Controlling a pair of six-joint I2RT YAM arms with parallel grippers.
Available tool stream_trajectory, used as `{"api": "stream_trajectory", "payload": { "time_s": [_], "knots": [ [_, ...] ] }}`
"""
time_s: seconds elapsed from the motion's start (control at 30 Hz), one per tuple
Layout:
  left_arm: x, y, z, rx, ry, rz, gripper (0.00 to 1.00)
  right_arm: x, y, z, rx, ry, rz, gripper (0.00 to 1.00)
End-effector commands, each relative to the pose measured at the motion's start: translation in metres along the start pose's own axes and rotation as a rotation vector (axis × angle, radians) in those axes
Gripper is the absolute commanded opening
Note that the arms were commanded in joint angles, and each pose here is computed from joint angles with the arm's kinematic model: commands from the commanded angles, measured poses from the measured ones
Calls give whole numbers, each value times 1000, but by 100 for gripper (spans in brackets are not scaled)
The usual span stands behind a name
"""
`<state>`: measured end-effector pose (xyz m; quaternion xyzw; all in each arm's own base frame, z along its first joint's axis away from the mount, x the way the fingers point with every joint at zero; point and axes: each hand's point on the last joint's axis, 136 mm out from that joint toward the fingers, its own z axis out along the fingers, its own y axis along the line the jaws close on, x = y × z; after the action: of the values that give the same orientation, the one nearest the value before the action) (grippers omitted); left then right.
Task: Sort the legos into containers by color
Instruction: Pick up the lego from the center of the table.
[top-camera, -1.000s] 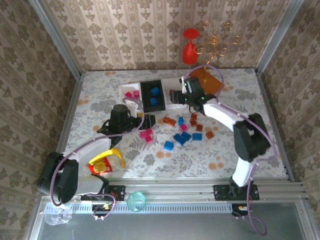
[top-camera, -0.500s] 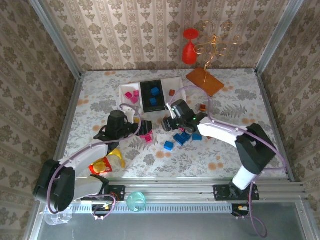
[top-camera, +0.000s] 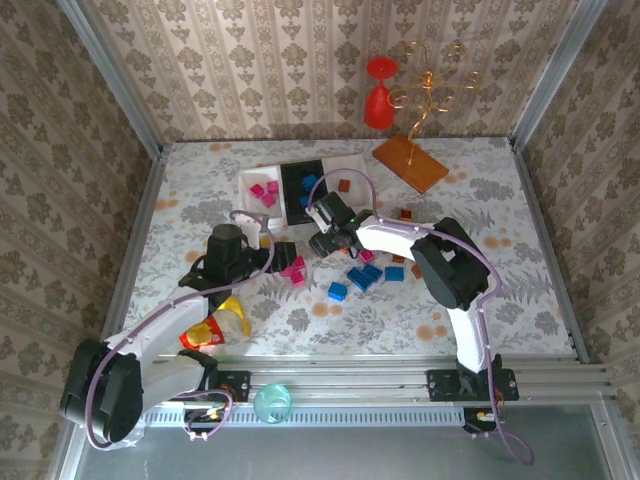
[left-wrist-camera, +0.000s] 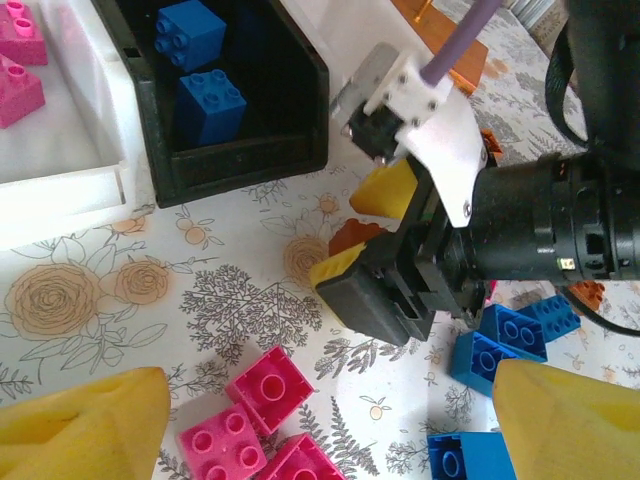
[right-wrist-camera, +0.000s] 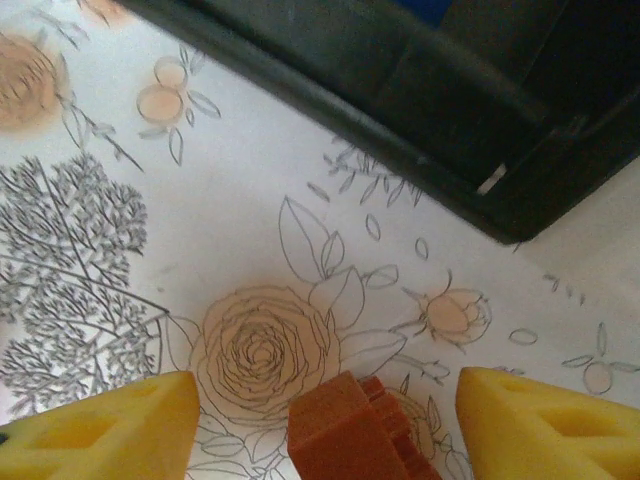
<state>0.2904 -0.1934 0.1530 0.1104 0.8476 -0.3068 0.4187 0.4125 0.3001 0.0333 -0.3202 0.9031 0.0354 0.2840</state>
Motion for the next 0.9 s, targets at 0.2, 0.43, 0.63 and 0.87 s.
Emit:
{"api": "stream_trajectory", "payload": {
  "time_s": [0.2, 0.43, 0.63, 0.87],
  "knots": [
    [-1, 7, -4, -22, -8, 5, 85, 13, 12, 5, -42, 71, -80, 50],
    [2, 8, -4, -20, -5, -5, 85, -7, 23, -12, -110, -22, -55, 33],
    [-6, -7, 0, 57, -38, -8, 85, -38, 16, -60, -165, -190, 24, 28],
    [-36, -40, 17, 176, -100, 43, 85, -67, -38, -95, -163, -345, 249, 27]
  ]
}}
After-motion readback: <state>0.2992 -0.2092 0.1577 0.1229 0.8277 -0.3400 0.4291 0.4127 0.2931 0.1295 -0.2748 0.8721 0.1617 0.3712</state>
